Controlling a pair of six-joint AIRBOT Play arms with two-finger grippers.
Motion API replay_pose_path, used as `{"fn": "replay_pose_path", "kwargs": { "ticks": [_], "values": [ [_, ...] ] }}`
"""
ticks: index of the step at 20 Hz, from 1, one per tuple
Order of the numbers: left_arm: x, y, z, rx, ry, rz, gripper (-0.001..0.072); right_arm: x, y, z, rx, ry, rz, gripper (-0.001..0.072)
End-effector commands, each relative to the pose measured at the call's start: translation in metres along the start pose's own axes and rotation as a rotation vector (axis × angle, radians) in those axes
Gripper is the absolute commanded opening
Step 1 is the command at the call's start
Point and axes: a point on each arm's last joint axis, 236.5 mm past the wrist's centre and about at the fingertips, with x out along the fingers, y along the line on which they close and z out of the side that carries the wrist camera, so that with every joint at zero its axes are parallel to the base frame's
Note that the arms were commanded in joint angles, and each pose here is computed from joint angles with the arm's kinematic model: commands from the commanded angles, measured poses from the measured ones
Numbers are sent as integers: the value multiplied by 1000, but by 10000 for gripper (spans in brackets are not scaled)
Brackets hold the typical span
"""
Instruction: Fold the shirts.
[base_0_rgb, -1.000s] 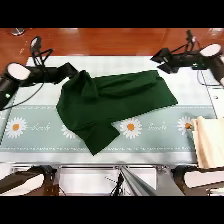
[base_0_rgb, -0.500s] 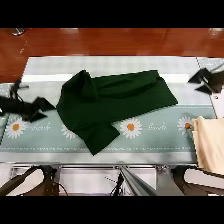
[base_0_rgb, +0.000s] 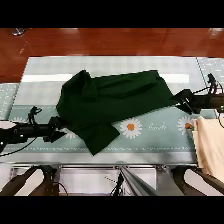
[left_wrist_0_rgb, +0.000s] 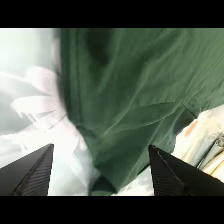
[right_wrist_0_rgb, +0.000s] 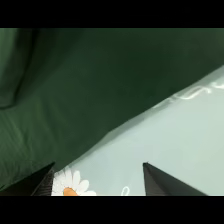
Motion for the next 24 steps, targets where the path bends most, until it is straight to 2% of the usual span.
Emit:
{"fn": "replay_pose_path", "kwargs": {
  "ticks": [1, 5, 6, 7, 8, 9, 15, 24],
  "values": [
    [18, -5, 3, 31, -44, 1, 702, 11, 14, -7, -35, -12, 20, 627],
    [39, -25, 24, 85, -179, 4, 681, 16, 17, -2, -37, -44, 4, 626],
    [43, -29, 25, 87, -195, 1, 557, 13, 13, 5, -9, -66, -2, 626],
    [48, -30, 22, 90, -189, 4, 349, 9, 6, 13, 15, -93, -8, 626],
    [52, -29, 19, 89, -177, 9, 87, 3, -3, 19, 40, -112, -16, 627],
    [53, -29, 19, 86, -170, 8, 28, -2, -16, 24, 73, -122, -26, 626],
    [37, -67, 27, 196, -145, -67, 29, 11, -80, 26, 231, -52, -88, 626],
    [30, -83, 34, 222, -162, -89, 29, 48, -90, 75, 246, 79, -52, 626]
  ]
}}
